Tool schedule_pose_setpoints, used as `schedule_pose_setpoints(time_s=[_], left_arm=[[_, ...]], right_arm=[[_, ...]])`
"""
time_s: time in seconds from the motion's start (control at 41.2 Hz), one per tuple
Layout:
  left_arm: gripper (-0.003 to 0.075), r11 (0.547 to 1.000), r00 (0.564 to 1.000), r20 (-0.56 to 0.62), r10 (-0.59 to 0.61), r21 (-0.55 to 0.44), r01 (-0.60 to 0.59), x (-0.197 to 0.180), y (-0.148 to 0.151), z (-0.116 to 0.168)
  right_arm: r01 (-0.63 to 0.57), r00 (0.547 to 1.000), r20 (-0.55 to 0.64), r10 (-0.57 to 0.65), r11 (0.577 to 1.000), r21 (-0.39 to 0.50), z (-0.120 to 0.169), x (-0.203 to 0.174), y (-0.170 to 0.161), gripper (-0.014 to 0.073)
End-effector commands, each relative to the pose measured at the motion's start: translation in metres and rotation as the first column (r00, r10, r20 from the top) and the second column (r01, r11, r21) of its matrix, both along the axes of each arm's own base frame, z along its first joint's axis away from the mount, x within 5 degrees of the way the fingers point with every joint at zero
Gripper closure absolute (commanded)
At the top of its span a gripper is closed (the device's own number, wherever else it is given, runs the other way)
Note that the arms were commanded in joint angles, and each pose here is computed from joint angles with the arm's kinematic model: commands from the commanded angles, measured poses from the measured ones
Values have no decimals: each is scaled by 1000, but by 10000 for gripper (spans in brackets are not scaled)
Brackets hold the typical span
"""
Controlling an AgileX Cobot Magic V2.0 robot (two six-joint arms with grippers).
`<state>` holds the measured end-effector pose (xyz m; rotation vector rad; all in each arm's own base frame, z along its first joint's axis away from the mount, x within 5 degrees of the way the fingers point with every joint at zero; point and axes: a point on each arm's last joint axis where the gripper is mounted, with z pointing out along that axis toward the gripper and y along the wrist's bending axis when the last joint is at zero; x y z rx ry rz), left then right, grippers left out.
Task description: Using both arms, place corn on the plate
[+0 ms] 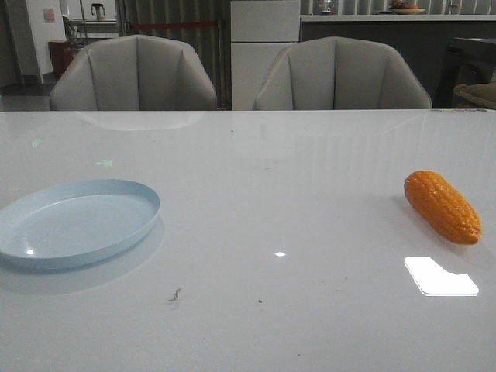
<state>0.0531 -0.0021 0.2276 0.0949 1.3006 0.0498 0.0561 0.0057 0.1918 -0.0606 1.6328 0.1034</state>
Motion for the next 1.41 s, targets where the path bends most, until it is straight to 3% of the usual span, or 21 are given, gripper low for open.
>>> schedule_pose_setpoints(time_s=[0.0,0.267,0.34,0.412,0.534,0.655,0.752,0.825,1.019,1.237,1.383], left_arm=[[632,1000,998,59,-2,-12,3,-1,0,-5],[632,1000,998,59,-2,-12,3,-1,0,-5],[632,1000,993,120,0,-17,2,-4,1,3],[632,1000,978,209,2,-26,3,-8,1,17],[632,999,950,313,4,-31,6,-19,2,49],[632,999,919,394,5,-35,9,-31,2,78],[631,999,909,418,3,-35,12,-42,3,101],[631,999,921,390,-1,-33,15,-48,3,114],[631,1000,957,291,-9,-22,16,-48,2,153],[631,1000,982,191,-12,-17,15,-14,0,190],[631,1000,995,101,-12,-14,14,19,-2,193]], right_arm=[[-8,991,133,5,1000,19,17,-3,0,537],[-8,990,140,6,1000,20,18,-3,0,537],[-14,980,199,6,999,39,24,-3,0,537],[-28,941,339,-1,996,81,37,-6,0,537],[-54,829,558,-25,991,123,62,-16,-2,537],[-65,772,635,-31,990,128,90,-27,-3,537],[-71,752,659,-32,989,129,115,-37,-4,537],[-71,765,644,-28,989,128,135,-44,-5,537],[-57,852,523,-13,991,117,169,-42,-4,537],[-40,921,389,-6,993,108,172,0,1,537],[-33,939,343,-5,994,104,169,28,4,537]])
